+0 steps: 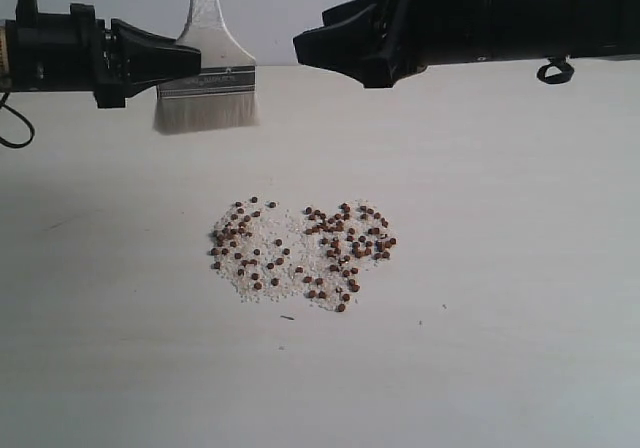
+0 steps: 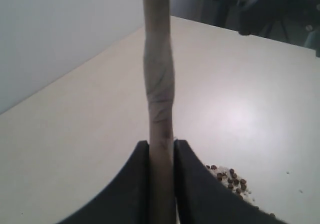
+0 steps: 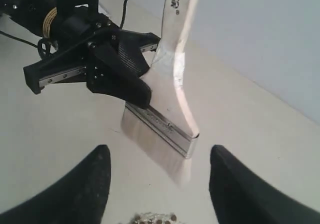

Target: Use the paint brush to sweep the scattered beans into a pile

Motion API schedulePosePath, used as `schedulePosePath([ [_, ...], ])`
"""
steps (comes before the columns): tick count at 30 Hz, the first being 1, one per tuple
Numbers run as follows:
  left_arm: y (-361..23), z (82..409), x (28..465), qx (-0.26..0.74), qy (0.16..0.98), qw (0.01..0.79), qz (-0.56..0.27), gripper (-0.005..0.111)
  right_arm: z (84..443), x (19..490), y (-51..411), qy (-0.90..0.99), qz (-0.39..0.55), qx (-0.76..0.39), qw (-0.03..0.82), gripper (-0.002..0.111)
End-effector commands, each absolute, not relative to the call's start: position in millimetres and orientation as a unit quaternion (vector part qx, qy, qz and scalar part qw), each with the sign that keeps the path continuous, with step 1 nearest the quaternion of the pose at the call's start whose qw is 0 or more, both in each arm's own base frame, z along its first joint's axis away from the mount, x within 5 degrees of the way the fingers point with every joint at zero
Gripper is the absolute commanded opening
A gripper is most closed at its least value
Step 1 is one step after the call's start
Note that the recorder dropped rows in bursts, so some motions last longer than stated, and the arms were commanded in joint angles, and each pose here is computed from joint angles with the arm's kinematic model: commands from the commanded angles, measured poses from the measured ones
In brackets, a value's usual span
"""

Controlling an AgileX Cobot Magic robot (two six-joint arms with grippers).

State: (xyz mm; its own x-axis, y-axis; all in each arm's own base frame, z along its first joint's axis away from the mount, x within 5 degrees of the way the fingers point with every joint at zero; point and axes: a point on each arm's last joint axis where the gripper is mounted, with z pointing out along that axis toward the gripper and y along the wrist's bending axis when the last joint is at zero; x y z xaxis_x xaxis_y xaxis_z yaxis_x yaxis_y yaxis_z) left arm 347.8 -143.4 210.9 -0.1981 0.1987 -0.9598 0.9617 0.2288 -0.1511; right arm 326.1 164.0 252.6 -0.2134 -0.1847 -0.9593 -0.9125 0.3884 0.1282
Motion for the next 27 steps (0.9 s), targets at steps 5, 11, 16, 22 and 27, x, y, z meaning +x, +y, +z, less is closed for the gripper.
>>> schedulePosePath([
  [5, -148.2, 218.5, 341.8, 0.466, 0.621, 0.440, -0.451, 0.000, 261.4, 333.7, 170.2, 0.627, 0.412, -0.429, 0.504, 0.053],
  [11, -162.9, 218.7, 334.1, 0.482, 0.608, 0.428, -0.464, 0.000, 273.5, 346.6, 174.7, 0.613, 0.423, -0.427, 0.513, 0.053],
  [16, -171.1, 219.2, 330.6, 0.492, 0.597, 0.430, -0.465, 0.000, 272.0, 355.8, 177.9, 0.606, 0.428, -0.430, 0.514, 0.053],
  [22, -171.6, 219.4, 331.0, 0.490, 0.598, 0.433, -0.464, 0.000, 274.4, 353.6, 182.4, 0.577, 0.467, -0.440, 0.504, 0.053],
  [27, -171.6, 219.4, 331.0, 0.490, 0.598, 0.433, -0.464, 0.000, 272.6, 356.3, 182.8, 0.585, 0.468, -0.434, 0.501, 0.053],
])
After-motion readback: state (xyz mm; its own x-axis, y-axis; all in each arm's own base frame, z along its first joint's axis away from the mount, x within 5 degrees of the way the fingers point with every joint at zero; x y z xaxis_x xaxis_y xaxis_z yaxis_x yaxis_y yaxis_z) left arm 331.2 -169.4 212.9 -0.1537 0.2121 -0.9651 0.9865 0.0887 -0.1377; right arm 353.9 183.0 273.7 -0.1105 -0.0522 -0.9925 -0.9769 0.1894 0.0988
